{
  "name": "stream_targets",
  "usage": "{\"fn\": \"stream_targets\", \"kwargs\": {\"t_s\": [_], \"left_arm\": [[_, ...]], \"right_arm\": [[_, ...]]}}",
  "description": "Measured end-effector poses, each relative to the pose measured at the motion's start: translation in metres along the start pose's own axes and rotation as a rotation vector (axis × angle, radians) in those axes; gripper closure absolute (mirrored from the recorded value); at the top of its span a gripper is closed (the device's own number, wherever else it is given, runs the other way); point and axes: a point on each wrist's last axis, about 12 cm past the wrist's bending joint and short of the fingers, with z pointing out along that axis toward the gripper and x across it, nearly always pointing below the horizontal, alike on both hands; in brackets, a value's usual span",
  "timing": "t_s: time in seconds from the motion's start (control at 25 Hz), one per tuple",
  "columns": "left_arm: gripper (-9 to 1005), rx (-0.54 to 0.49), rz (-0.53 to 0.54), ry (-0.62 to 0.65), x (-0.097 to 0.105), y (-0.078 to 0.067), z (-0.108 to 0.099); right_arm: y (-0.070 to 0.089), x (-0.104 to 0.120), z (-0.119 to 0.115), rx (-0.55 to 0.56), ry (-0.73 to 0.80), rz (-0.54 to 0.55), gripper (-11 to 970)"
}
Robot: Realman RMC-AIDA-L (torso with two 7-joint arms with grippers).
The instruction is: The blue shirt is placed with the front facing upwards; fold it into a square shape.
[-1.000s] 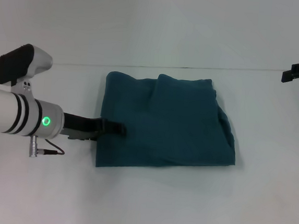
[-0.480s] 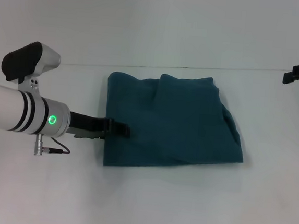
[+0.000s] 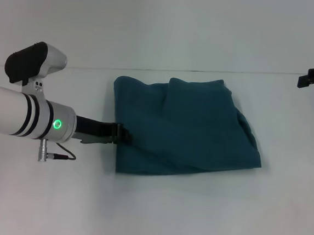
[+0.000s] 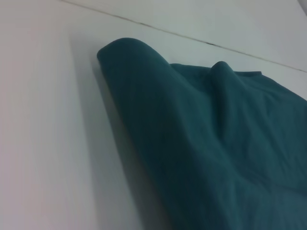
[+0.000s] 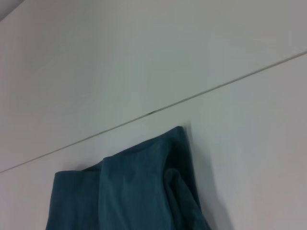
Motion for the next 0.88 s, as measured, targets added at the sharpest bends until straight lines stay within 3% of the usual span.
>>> {"fn": "stream_targets", "kwargs": {"t_s": [0.32,0.4,0.64,0.88], "left_arm": [[805,0.059,-0.007,0.037,0.003,-0.007,-0.005],[884,0.107,-0.031,0.076,0.013,-0.008,-0.012],[888,0.146,-0.069,0.095,0.038,0.005,-0.038],[891,0.129,-0.149,0.069,0.051,0.04,-0.071]], "right_arm": [[-0.001,0.0,-0.001,-0.001,-0.004,0.004,165],[-0.001,0.0,-0.001,-0.001,-0.004,0.004,165],[-0.002,0.0,-0.001,0.005,-0.001,0.002,165],[-0.005,0.002,-0.001,0.013,-0.003,0.006,165]]}}
